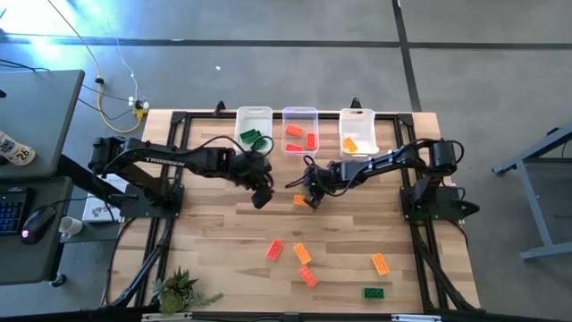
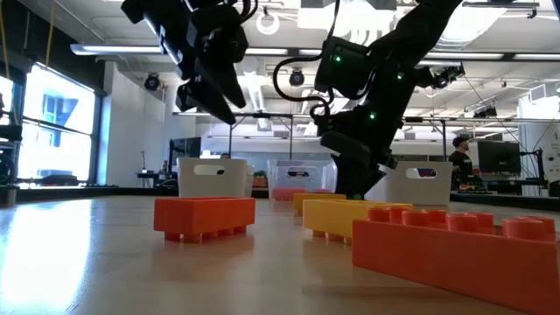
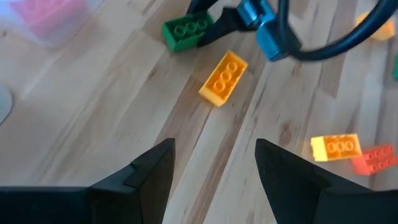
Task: Sort & place blocks by color
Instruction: Put the green game piece into the left white bin
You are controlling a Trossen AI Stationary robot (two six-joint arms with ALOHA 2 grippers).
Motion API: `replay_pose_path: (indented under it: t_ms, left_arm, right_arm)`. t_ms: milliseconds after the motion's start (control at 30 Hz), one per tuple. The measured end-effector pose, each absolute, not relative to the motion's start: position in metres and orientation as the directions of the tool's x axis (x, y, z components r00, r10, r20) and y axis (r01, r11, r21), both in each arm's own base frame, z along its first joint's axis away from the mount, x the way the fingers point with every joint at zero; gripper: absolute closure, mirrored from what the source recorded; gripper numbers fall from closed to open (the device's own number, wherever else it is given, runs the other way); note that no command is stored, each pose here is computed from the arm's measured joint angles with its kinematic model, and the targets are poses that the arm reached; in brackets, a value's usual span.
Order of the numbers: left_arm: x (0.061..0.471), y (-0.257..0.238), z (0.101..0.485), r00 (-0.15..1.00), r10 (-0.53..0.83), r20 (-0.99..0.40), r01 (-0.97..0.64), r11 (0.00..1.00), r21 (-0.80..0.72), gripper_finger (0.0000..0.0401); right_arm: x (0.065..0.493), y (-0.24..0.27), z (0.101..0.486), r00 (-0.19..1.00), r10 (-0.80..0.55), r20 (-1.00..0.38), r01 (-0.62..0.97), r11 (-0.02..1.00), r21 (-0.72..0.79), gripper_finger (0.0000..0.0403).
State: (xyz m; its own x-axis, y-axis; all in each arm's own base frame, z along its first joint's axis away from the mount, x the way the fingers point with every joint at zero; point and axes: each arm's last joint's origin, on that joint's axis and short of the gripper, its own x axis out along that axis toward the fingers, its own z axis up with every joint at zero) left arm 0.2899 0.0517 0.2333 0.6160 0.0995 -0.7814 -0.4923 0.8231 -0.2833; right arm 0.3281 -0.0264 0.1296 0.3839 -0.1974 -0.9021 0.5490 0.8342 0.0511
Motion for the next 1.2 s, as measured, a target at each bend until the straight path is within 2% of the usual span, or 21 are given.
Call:
replay_pose_path:
  t_ms: [200,433,600,800,1000,1200]
  left_arm:
    - [0.295,0.053,0.238,0.671,0.108,-0.734,-0.477,0.821,-0.315,0.0192]
    - [0.298,0.054,0.241,0.706,0.113,-0.699,-0.477,0.805,-0.352,0.0192]
    - [0.299,0.059,0.243,0.718,0.123,-0.685,-0.524,0.744,-0.415,0.0192]
    - [0.298,0.066,0.243,0.718,0.137,-0.683,-0.575,0.669,-0.471,0.0192]
    - [0.297,0.069,0.243,0.719,0.144,-0.680,-0.585,0.653,-0.481,0.0192]
    - [0.299,0.069,0.245,0.741,0.148,-0.655,-0.573,0.648,-0.501,0.0192]
  right_arm:
    - [0.327,-0.025,0.134,0.400,-0.167,-0.901,0.535,0.841,0.082,0.0294]
    - [0.329,-0.013,0.150,0.477,-0.163,-0.863,0.490,0.865,0.107,0.0294]
    - [0.332,0.006,0.161,0.546,-0.167,-0.821,0.433,0.895,0.106,0.0294]
    - [0.334,0.028,0.174,0.631,-0.240,-0.738,0.360,0.933,0.005,0.0294]
    - [0.337,0.039,0.185,0.687,-0.362,-0.630,0.373,0.920,-0.121,0.0294]
    - [0.342,0.039,0.191,0.720,-0.408,-0.561,0.385,0.908,-0.166,0.0294]
